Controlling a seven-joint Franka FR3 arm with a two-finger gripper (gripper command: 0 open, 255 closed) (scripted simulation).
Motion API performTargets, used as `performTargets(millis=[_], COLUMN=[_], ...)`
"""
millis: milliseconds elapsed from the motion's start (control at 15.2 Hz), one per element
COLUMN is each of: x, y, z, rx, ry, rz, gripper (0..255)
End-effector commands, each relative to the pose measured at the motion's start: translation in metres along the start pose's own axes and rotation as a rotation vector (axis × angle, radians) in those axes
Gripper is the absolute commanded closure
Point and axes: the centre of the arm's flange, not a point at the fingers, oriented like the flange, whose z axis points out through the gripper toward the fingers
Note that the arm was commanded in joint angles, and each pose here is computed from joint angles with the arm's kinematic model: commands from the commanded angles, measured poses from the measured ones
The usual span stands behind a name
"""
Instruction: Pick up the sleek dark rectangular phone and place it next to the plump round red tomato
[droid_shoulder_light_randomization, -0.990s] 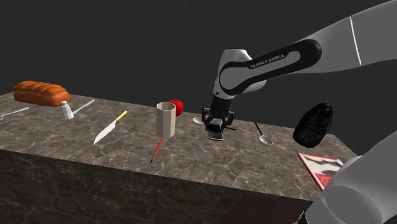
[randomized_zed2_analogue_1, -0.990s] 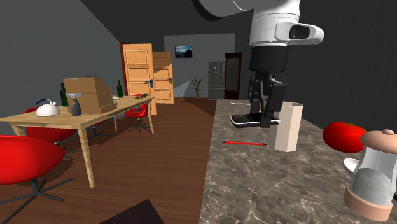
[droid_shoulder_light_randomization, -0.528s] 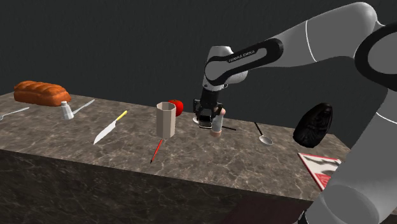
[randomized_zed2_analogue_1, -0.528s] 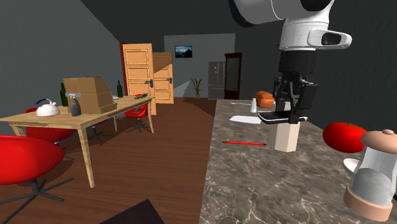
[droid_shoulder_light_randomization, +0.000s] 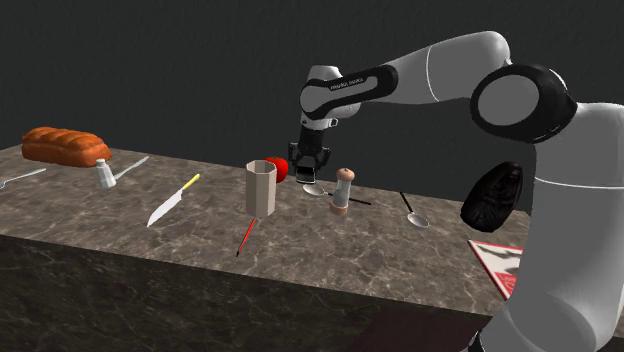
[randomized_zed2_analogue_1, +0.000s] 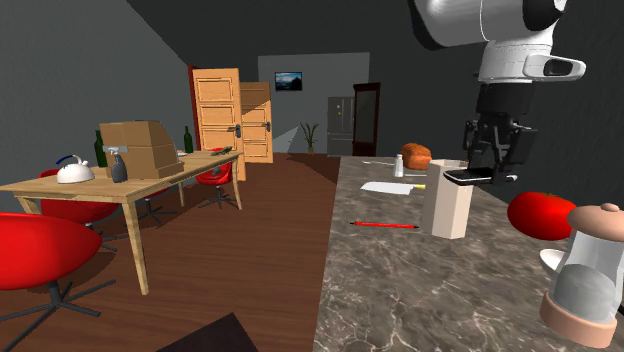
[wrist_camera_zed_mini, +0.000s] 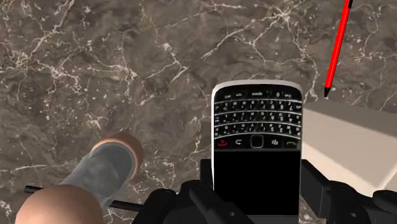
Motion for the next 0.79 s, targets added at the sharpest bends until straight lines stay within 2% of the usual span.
performTargets(millis=[0,198,726], x=[0.025,0.065,0.066], y=[-0.007,-0.026,-0.023], z=[-0.002,-0.002,0.040], rx=[0.000,0.000,0.000], ry=[0.000,0.000,0.000], rz=[0.000,0.000,0.000], gripper=[255,255,255])
